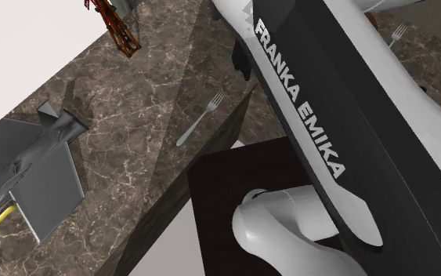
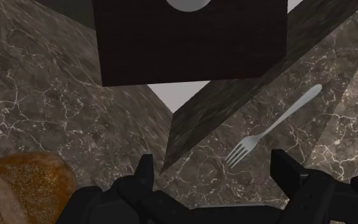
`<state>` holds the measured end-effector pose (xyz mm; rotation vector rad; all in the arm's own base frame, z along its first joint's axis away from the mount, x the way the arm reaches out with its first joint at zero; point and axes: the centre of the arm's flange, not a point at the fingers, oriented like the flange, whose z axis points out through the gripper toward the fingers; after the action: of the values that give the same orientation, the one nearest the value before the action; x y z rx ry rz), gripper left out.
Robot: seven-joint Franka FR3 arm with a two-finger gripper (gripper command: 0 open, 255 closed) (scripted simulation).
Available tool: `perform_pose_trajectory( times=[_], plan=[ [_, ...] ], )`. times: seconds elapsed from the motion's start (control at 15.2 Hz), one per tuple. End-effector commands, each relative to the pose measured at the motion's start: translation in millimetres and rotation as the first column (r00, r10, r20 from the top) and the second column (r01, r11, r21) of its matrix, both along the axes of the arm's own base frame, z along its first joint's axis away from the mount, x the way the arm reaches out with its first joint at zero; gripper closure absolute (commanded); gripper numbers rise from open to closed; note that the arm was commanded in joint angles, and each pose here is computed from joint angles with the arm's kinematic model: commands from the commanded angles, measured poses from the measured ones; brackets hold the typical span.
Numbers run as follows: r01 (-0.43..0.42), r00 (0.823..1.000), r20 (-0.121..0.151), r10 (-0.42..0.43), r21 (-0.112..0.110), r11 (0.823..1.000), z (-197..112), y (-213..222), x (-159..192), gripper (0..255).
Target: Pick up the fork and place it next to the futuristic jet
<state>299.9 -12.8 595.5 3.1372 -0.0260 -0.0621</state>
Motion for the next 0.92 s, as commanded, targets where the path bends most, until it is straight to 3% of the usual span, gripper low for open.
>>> perform_pose_trajectory(
  times=[0.0, 0.2, 0.4, 0.59, 0.86],
  plan=[
    [0.0, 1.0, 0.0, 0.0, 0.0, 1.0, 0, 0, 0, 0],
    [0.131, 0.991, 0.016, -0.131, -0.003, 0.991, -33, 21, 0, 0],
    [0.26, 0.965, 0.032, -0.259, -0.004, 0.966, -67, 42, 4, 0],
    [0.384, 0.922, 0.048, -0.383, -0.003, 0.923, -100, 62, 10, 0],
    [0.539, 0.84, 0.069, -0.538, 0.002, 0.842, -144, 87, 24, 0]
  ],
)
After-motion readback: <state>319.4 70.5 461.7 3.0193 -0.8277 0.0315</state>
